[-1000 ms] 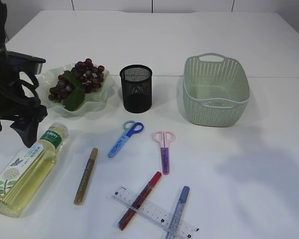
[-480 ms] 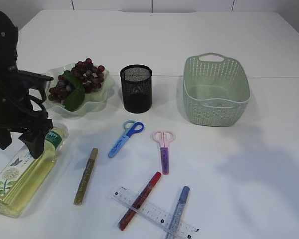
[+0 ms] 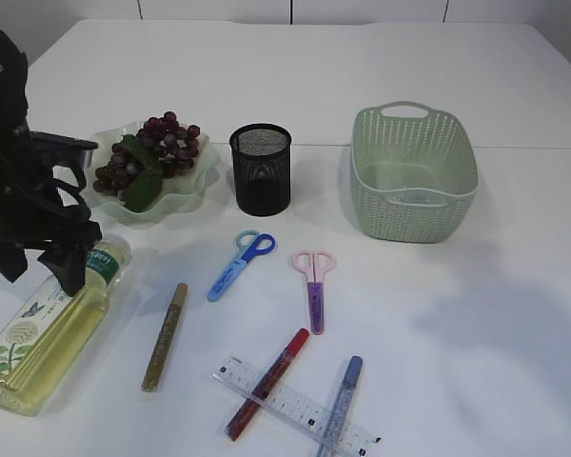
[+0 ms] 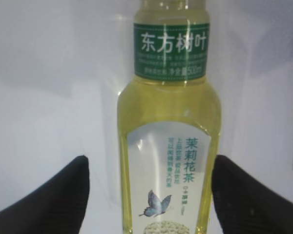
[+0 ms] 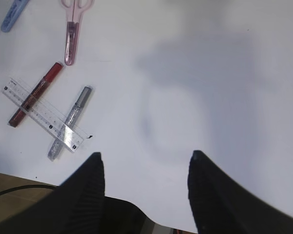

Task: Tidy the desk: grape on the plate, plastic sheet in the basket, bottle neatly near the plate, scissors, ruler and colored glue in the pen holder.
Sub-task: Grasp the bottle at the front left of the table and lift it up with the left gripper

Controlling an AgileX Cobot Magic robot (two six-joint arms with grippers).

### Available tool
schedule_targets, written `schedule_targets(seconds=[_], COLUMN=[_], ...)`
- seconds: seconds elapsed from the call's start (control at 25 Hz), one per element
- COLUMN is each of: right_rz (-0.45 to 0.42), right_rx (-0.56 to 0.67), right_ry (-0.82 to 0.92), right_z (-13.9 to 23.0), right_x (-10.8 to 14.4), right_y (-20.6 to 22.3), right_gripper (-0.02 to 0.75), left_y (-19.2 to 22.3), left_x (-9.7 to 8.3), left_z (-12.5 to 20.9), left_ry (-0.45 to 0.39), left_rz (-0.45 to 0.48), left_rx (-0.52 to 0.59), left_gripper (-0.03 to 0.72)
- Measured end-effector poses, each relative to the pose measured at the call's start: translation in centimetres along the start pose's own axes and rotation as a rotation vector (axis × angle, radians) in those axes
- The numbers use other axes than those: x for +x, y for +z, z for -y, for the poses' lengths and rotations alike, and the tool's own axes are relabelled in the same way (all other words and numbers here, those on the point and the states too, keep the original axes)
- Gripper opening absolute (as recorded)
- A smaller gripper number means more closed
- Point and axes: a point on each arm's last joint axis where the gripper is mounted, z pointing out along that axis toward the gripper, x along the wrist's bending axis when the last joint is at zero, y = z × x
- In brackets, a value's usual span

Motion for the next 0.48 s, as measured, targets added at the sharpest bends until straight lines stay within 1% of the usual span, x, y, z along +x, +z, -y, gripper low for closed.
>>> schedule_targets(seconds=[0.32,0.48], right_rz=[0.0,0.0], right_rx=[0.0,0.0], right_ry=[0.0,0.0], right_z=[0.0,0.0], right_x=[0.0,0.0], right_y=[0.0,0.0], right_gripper=[0.437,0.437], left_y=[-0.01,-0.02], left_x=[-0.05,-0.11], left_z=[-0.34,-0.59], left_ry=[-0.002,-0.005], left_rz=[0.005,0.012], left_rx=[-0.037,-0.065], left_gripper=[0.568,0.635])
